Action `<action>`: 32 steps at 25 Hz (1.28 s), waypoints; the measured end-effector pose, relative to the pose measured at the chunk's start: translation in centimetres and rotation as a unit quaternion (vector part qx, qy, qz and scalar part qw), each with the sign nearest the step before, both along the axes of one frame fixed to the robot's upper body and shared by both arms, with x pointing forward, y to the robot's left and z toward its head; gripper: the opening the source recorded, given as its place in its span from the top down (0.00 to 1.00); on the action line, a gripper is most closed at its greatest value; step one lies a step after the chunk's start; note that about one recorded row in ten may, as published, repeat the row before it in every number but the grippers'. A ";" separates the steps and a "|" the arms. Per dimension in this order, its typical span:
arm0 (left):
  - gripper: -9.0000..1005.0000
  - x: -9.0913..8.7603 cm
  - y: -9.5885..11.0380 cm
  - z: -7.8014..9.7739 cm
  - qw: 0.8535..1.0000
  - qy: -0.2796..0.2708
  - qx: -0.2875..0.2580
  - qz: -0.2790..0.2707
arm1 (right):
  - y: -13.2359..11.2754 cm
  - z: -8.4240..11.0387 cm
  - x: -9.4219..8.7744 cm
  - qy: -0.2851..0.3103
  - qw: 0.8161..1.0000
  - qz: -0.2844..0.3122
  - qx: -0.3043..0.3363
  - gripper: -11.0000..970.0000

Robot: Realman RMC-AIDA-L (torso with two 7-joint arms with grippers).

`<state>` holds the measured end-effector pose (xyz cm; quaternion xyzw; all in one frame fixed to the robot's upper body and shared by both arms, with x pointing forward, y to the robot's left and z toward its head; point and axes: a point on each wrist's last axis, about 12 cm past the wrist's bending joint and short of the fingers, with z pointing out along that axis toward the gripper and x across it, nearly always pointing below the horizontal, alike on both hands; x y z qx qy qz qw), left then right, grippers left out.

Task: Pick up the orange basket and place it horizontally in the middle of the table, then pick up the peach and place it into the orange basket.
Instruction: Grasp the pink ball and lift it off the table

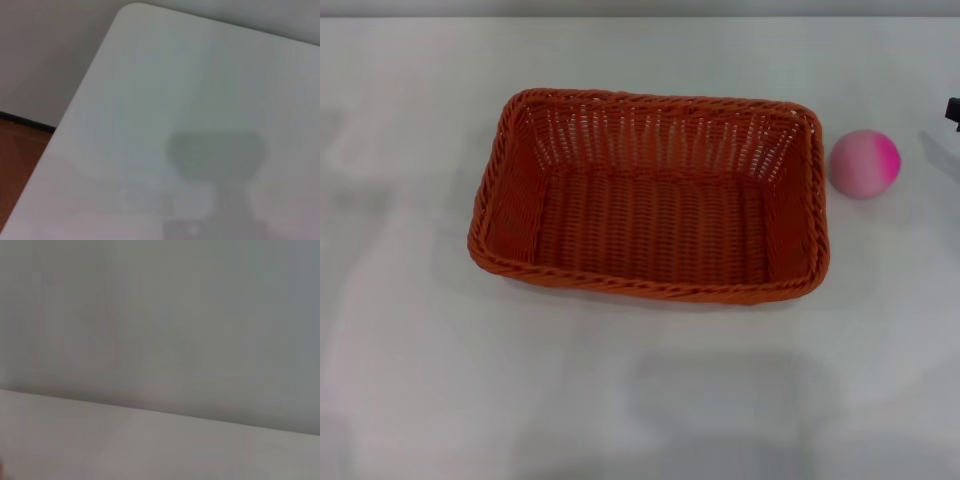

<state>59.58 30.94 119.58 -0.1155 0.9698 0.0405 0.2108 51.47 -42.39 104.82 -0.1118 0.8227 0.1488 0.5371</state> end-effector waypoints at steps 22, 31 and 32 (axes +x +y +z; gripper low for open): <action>0.26 -0.8 1.6 -1.5 1.000 -0.002 -0.010 0.026 | 3.9 -1.6 0.8 0.035 0.996 0.074 -0.028 0.12; 0.26 -0.9 1.7 -1.6 1.000 0.000 -0.011 0.028 | 3.2 -0.7 0.8 0.023 0.997 0.076 -0.016 0.12; 0.26 -0.9 1.7 -1.6 1.000 0.000 -0.010 0.028 | 3.0 -0.4 0.9 0.019 0.997 0.075 -0.015 0.12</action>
